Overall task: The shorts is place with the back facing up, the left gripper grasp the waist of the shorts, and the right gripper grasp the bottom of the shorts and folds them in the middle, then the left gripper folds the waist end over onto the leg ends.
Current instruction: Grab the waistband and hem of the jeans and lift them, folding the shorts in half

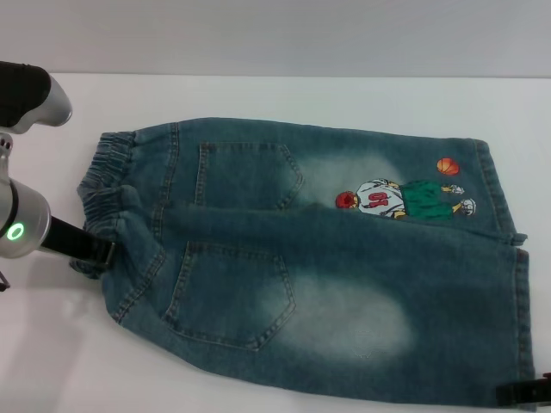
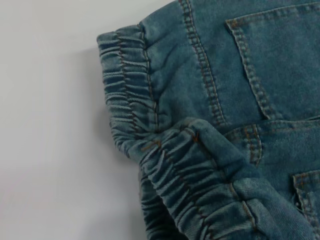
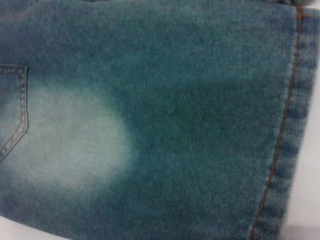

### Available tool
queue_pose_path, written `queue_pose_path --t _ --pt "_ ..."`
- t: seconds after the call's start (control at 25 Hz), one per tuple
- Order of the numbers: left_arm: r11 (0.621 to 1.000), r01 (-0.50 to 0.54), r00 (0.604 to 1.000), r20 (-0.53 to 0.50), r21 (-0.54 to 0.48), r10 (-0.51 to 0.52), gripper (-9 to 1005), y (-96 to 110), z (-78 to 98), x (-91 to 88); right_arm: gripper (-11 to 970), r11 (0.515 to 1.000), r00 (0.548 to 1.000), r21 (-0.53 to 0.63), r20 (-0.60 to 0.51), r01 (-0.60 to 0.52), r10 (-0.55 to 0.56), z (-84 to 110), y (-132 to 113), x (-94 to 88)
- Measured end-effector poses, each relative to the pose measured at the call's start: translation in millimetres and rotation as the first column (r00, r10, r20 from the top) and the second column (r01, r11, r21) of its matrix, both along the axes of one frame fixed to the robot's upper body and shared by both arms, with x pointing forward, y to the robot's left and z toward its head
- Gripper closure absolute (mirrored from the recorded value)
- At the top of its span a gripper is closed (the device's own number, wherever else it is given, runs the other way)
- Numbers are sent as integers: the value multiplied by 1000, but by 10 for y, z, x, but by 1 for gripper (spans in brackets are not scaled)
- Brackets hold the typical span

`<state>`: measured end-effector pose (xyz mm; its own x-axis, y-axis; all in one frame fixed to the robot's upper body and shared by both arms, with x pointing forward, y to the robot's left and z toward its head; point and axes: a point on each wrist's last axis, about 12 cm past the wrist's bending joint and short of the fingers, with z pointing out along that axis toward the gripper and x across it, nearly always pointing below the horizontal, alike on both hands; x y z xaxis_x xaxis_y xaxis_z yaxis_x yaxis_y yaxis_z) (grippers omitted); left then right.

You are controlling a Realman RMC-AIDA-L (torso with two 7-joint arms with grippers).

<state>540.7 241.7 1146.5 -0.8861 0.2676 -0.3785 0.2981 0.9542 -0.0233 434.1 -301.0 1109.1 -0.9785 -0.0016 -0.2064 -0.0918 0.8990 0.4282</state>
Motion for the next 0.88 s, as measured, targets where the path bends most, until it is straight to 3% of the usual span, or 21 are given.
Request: queue_pose_path --t 0.88 --pt "1000 8 1000 9 -2 -8 845 -18 19 19 382 999 998 24 40 -49 48 15 96 83"
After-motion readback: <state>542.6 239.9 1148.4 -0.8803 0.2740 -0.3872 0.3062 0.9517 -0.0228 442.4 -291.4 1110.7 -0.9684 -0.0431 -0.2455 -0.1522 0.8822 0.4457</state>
